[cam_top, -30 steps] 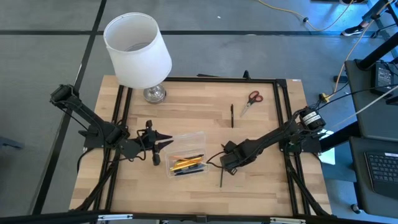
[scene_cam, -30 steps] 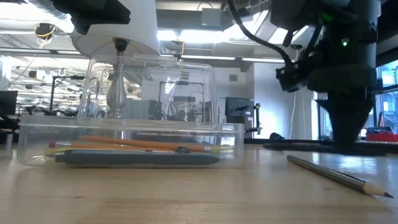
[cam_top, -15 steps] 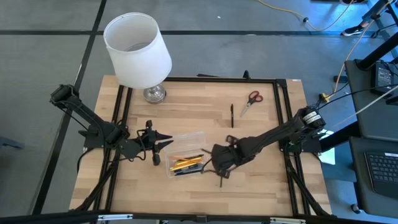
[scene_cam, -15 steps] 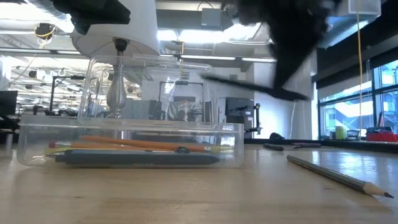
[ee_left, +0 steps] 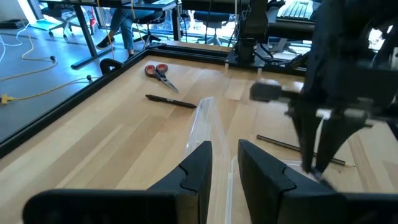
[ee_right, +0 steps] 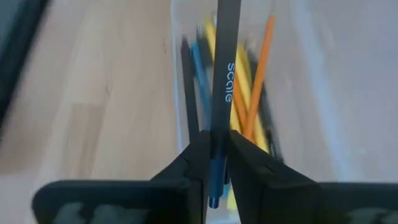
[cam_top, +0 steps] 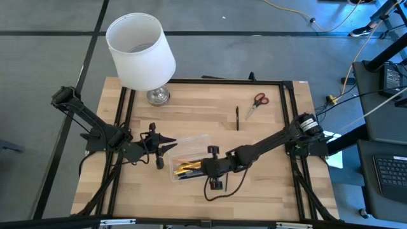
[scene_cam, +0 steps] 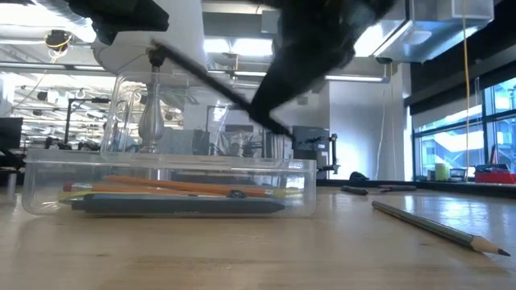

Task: Pick & place school supplies into a supply box
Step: Put the bottom black pen into the transparent supply box

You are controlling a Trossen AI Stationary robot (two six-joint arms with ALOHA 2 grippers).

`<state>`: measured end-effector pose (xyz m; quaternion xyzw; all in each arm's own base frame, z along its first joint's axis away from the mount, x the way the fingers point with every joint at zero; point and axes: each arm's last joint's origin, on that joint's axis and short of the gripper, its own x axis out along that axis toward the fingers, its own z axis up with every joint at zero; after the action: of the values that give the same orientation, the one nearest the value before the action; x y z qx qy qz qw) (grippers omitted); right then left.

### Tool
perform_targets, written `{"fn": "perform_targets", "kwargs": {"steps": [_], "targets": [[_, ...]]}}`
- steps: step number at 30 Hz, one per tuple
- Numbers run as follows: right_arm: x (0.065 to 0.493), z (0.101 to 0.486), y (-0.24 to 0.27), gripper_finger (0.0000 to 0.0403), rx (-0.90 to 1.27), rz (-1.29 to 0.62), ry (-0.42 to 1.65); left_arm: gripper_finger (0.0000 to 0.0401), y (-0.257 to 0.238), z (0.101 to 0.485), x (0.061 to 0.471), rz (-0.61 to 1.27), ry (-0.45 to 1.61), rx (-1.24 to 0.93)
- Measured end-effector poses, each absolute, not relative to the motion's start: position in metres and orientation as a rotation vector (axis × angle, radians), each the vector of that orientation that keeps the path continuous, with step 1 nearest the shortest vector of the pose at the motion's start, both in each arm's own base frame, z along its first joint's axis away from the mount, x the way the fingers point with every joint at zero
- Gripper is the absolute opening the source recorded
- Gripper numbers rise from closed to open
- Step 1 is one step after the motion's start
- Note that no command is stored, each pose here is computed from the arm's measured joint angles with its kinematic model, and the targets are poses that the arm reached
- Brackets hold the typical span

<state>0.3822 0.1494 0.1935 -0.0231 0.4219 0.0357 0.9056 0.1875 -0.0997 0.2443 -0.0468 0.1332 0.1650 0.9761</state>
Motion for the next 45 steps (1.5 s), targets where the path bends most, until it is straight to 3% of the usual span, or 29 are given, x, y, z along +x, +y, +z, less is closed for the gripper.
{"fn": "perform_targets", "kwargs": {"steps": [21,45], "targets": [[0.395,0.157,0.138,0.0054,-0.041,0.043,0.954,0.0072,-0.100,0.244,0.187,0.333,0.268,-0.094],[0.395,0.157,0.138,0.0054,-0.044,0.045,0.953,0.0072,-0.100,0.244,0.187,0.331,0.269,-0.095]]}}
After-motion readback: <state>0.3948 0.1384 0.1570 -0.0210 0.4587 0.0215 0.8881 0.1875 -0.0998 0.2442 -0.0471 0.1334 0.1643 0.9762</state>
